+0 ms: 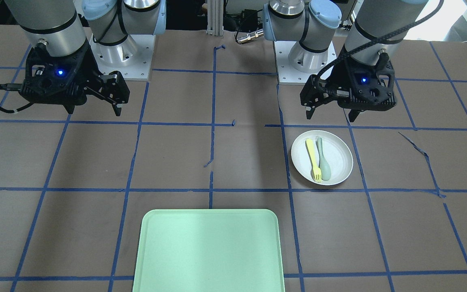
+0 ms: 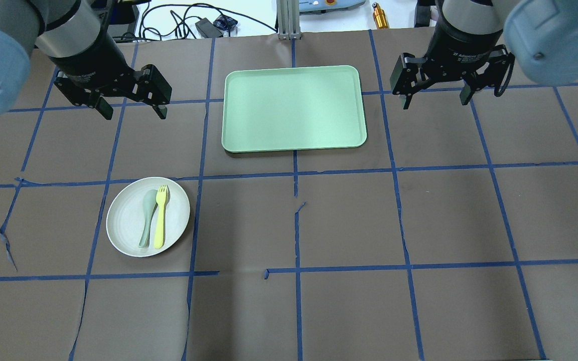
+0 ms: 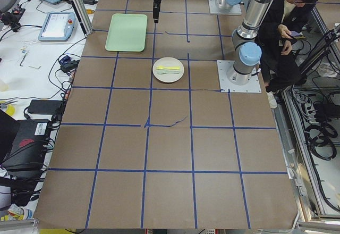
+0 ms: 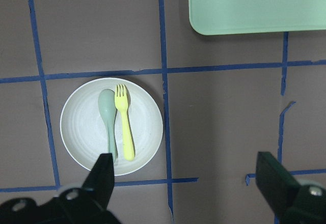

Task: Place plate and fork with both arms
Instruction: 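Lower the left gripper to the rim of the white plate and grasp it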

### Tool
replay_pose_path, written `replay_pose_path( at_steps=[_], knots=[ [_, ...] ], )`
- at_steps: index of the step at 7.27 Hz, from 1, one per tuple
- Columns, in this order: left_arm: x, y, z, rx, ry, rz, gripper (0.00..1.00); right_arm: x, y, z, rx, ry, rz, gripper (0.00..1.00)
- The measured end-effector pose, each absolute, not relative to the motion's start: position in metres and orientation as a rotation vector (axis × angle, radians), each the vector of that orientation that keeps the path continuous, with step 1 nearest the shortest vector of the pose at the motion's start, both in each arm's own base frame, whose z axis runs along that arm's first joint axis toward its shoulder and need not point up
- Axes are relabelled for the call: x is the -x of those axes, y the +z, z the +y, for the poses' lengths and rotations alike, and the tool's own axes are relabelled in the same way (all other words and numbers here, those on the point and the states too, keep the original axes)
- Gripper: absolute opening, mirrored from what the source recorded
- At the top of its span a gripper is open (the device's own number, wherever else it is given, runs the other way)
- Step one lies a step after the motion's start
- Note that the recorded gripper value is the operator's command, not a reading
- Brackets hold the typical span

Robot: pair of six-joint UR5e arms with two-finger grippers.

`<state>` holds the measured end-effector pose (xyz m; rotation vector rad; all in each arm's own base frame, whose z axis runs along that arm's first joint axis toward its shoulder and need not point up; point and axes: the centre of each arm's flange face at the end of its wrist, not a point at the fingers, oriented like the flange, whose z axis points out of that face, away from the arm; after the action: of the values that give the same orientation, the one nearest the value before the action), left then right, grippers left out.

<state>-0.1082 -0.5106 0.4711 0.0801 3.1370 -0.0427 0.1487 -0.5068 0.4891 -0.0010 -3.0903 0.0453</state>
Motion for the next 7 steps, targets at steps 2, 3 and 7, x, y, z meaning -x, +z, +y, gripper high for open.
replay_pose_path(
  at_steps=[2,3,7],
  knots=[
    [0.031,0.391,-0.506,-0.098,0.038,3.134,0.91,-0.149,0.488,-0.507,0.001,0.042,-3.090,1.00],
    [-0.013,0.337,-0.492,-0.091,0.026,3.136,0.86,-0.149,0.488,-0.507,0.000,0.041,-3.090,1.00],
    [-0.089,0.198,-0.437,-0.003,-0.015,3.227,0.44,-0.150,0.487,-0.507,-0.001,0.038,-3.091,1.00]
  ],
)
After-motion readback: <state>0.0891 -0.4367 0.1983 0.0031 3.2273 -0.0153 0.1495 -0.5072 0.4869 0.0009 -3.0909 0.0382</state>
